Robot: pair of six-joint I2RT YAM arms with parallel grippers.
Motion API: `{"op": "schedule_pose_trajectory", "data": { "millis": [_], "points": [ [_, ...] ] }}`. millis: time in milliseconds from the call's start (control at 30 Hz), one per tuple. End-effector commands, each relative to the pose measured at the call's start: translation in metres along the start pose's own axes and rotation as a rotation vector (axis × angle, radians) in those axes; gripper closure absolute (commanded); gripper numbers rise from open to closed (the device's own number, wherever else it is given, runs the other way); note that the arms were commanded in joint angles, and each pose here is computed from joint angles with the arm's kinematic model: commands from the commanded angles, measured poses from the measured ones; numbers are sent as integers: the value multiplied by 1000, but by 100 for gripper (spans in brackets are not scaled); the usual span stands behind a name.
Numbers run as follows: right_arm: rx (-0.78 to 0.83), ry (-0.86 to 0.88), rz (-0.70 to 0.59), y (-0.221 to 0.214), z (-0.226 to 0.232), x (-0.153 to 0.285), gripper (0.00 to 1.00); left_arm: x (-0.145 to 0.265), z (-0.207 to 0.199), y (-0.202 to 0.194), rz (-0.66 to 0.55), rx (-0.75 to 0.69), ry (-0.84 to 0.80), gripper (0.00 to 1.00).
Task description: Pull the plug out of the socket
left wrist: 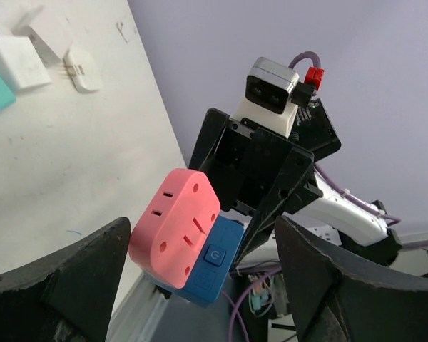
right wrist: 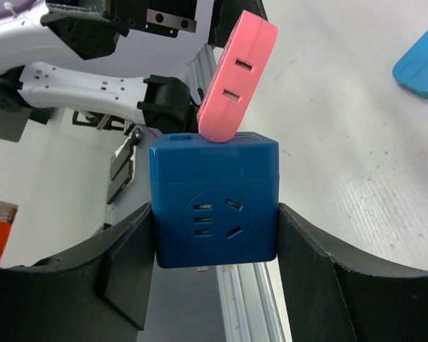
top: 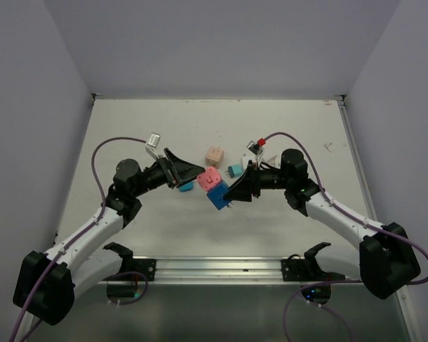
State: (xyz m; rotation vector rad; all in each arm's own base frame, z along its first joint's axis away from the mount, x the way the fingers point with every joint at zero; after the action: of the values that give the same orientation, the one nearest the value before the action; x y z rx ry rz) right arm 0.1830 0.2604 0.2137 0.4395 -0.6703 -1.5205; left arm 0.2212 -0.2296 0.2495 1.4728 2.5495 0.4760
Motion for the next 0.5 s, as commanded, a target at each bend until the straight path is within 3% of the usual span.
{"op": "schedule_pose_trajectory", "data": {
  "millis": [0,267,467],
  "points": [
    [-16,12,-71,14,3,-3,100,3,-11,16,-83,-141,-6,14],
    [-26,29,-111,27,2,-9,100,8,-6,15,-120,-151,4,11],
    [-17,47,-154,40,6,-11,100,18,20,24,-240,-66,153,6]
  ]
}}
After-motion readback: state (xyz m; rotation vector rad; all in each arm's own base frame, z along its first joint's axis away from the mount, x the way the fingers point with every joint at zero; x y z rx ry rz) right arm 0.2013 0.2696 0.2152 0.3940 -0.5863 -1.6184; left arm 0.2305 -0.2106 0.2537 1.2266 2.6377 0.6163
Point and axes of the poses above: each gripper's point midway between its finger pads, its own x axis back along the fingers, its own z axis along the line the jaws close on, y = z × x, the point moved 2 cm from there along x, back along the fingers
